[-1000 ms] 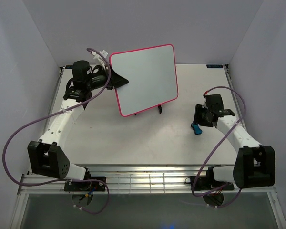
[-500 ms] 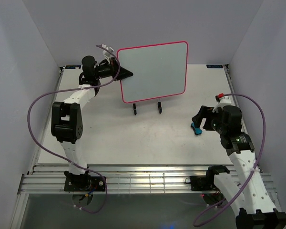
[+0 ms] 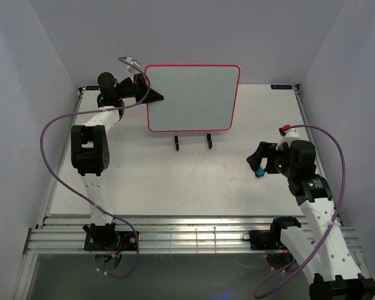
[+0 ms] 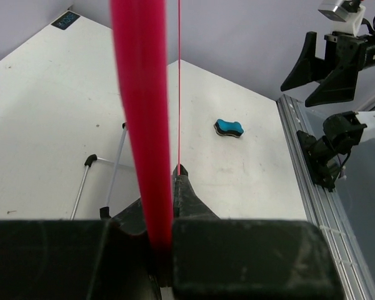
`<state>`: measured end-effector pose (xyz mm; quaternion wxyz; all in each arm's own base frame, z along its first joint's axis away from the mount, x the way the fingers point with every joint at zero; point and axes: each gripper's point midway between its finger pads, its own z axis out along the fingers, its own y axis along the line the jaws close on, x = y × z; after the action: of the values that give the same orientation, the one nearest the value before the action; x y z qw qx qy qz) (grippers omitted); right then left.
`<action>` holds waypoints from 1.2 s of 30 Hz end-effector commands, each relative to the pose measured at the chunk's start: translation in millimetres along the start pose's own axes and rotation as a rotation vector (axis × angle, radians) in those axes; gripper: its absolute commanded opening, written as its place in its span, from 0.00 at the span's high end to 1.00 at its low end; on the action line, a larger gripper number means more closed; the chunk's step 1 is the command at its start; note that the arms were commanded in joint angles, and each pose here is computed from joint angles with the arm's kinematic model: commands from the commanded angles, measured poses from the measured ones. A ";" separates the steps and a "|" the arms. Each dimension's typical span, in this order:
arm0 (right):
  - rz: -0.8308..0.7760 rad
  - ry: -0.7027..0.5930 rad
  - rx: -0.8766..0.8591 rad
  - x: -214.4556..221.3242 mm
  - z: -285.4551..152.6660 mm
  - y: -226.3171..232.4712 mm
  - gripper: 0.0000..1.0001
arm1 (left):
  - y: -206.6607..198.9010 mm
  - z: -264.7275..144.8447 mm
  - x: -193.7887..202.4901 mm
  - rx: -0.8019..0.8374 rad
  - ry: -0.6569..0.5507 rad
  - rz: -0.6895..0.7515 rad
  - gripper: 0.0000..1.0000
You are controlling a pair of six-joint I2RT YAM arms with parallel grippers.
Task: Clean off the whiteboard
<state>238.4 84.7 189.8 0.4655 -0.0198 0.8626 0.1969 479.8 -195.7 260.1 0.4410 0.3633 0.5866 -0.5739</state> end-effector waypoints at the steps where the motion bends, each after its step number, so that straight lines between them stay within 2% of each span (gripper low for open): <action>1: -0.011 -0.015 -0.040 -5.0 0.2 7.9 0.06 | -17.4 4.0 -25.2 0.045 -0.001 0.126 1.00; 21: -0.021 -0.020 -0.072 -2.7 0.2 13.7 0.02 | 17.3 2.2 4.5 -0.004 -0.077 0.070 1.00; 29: -0.020 -0.013 -0.073 0.9 3.0 12.8 0.03 | 22.3 -2.0 5.6 -0.017 -0.096 0.072 1.00; 36: -0.021 -0.014 -0.074 2.0 3.5 12.9 0.05 | 22.3 -9.7 25.5 -0.027 -0.105 0.048 1.00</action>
<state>233.4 93.2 183.7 0.4565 -0.0338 0.8628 0.2144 486.8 -191.7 203.0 0.4322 0.3470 0.5856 -0.5915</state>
